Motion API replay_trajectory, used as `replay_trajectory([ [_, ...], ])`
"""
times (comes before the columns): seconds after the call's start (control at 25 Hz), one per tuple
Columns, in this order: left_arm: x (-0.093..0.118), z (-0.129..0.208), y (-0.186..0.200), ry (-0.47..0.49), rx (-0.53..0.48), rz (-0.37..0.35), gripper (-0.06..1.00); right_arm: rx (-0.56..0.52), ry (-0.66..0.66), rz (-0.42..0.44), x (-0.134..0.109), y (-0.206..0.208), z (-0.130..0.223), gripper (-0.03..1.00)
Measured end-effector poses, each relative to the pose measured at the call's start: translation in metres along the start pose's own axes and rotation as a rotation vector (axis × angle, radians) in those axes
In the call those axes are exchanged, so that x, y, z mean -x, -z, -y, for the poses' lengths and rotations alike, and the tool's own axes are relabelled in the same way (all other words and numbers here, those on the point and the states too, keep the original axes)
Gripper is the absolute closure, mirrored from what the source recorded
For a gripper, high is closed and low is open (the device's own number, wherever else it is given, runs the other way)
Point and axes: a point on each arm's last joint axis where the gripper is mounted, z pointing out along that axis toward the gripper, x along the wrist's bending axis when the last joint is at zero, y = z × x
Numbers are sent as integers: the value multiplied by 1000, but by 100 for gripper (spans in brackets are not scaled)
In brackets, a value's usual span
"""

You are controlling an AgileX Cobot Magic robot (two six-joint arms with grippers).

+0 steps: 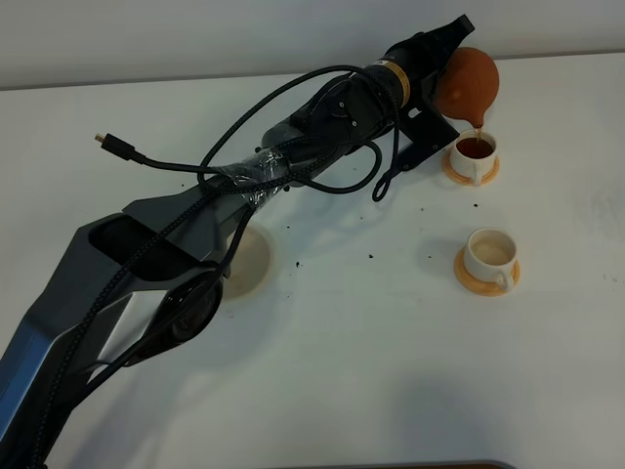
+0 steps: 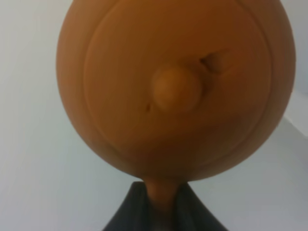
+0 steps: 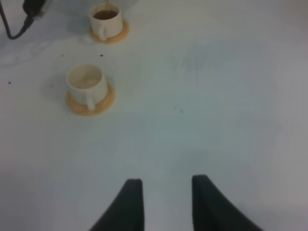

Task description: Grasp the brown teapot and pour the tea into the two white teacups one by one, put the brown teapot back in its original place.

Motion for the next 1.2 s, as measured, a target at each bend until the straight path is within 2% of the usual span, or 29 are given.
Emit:
replay_trajectory([
  [0.16, 0, 0, 0, 5, 0, 0, 83, 0, 0, 0, 0, 0, 0, 73],
  [0.32, 3, -1, 0, 53, 5, 29, 83, 0, 0, 0, 0, 0, 0, 73],
  [0.68, 10, 0, 3, 225, 28, 130, 83, 0, -3, 0, 0, 0, 0, 73],
  [1.2, 12, 12, 12, 532, 51, 232, 83, 0, -13, 0, 0, 0, 0, 73],
])
